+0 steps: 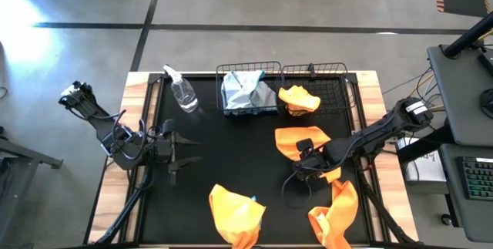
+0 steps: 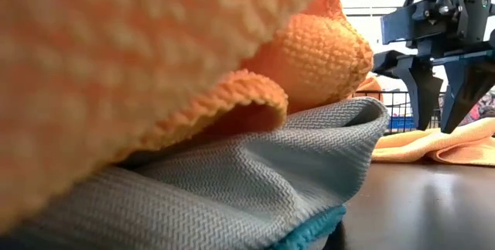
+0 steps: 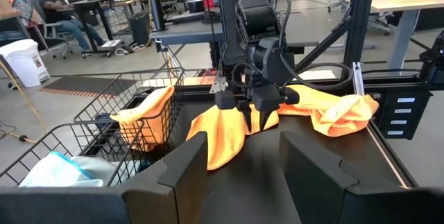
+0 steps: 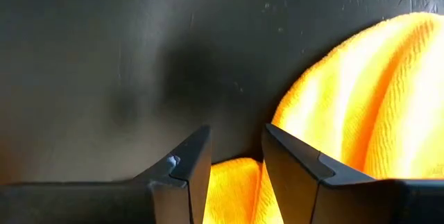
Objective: Sort microfiber towel by color & place in baskets
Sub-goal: Put the top right orange microfiber towel into the right black wire basket
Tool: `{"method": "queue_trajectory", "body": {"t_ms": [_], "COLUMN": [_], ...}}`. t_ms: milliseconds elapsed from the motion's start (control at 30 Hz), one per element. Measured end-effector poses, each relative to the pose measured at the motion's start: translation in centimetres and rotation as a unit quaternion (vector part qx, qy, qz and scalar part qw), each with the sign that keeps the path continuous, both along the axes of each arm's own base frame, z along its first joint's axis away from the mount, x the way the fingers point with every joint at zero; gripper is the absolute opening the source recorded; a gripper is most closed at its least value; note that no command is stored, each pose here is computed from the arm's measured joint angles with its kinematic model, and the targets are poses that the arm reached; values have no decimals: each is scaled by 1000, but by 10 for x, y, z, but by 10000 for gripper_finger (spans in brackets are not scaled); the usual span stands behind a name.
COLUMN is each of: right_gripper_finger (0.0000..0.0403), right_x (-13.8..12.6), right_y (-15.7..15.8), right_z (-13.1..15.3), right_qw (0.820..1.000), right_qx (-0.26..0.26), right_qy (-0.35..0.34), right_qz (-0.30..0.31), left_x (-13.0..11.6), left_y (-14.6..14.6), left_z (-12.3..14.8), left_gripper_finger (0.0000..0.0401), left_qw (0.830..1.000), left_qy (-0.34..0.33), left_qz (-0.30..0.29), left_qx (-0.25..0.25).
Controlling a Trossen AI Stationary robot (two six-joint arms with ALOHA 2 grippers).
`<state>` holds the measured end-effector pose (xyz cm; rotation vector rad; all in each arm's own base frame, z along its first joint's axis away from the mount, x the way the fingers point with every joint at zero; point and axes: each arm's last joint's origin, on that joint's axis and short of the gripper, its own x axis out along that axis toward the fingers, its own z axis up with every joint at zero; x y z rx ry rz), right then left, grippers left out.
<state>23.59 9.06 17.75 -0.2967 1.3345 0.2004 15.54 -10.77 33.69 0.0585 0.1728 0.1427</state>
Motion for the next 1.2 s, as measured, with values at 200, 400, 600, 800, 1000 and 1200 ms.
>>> {"method": "queue_trajectory", "body": {"t_ms": [200,400,600,800,1000,1200], "right_gripper_finger": [123,123,123,123,123,123], "right_x": [-5,-5,-4,-3,0,4], "right_y": [-3,-6,-14,-24,-38,-56], "right_z": [-3,-3,-3,-3,-3,-3], "right_qw": [1000,998,996,995,995,996], "right_qx": [-18,-48,-74,-82,-83,-80], "right_qy": [22,19,22,36,42,44], "right_qz": [12,28,36,45,27,-17], "left_x": [0,0,0,0,0,0], "left_y": [0,0,0,0,0,0], "left_z": [0,0,0,0,-1,-2], "left_gripper_finger": [165,165,165,165,165,165], "left_qw": [1000,1000,1000,1000,1000,1000], "left_qy": [0,0,0,0,4,7], "left_qz": [0,0,0,0,0,1], "left_qx": [1,1,0,-3,0,0]}}
